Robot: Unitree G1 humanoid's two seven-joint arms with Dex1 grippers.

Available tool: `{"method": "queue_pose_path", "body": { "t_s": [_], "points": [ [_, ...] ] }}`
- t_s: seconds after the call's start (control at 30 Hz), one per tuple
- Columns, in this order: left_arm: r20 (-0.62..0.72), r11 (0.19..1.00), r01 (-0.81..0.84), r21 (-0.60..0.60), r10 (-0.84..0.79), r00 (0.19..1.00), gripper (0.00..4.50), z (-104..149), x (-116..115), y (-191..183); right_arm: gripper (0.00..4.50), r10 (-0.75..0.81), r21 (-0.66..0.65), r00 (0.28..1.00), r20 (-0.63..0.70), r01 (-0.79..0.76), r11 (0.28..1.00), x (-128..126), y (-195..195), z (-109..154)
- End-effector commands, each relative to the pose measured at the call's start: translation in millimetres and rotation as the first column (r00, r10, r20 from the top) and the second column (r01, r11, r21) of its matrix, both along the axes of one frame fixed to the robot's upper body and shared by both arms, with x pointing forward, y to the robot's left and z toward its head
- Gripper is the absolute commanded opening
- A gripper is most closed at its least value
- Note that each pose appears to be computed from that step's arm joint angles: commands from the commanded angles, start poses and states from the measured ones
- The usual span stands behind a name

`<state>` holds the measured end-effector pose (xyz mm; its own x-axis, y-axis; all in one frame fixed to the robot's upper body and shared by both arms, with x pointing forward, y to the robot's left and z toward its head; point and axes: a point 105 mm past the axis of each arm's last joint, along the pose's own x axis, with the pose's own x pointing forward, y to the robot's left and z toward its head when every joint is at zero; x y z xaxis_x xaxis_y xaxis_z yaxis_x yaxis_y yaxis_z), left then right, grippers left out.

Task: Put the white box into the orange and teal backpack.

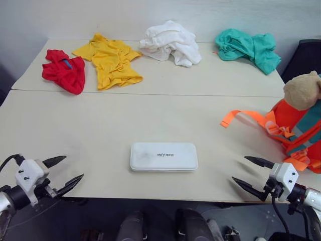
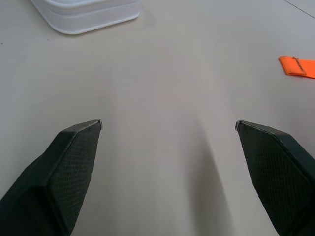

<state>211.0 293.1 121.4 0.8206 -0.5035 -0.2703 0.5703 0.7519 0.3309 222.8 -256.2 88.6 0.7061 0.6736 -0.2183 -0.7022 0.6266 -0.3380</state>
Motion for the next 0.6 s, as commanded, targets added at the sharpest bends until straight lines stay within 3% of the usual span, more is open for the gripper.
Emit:
{"method": "queue_pose_path", "body": {
  "t_s": [0.03, 0.4, 0.47, 0.6],
  "points": [
    [0.024, 1.000, 0.007, 0.006, -0.007, 1.000, 4.50, 5, 2, -4, 4.46, 0.037, 0.023, 0.999, 0.028, -0.038, 0.999, -4, 12, 5],
    [-0.046, 0.994, 0.035, -0.106, -0.040, 0.998, 4.50, 12, 7, -18, 4.46, 0.089, 0.104, 0.995, 0.055, -0.094, 0.990, 5, 44, 19],
    [-0.043, 0.991, 0.046, -0.124, -0.052, 0.998, 4.50, 14, 11, -25, 4.08, 0.101, 0.113, 0.993, 0.064, -0.108, 0.988, 8, 49, 24],
    [-0.040, 0.985, 0.068, -0.159, -0.075, 0.996, 3.61, 19, 20, -35, 2.85, 0.144, 0.100, 0.985, 0.095, -0.153, 0.983, 14, 60, 33]
  ]
}}
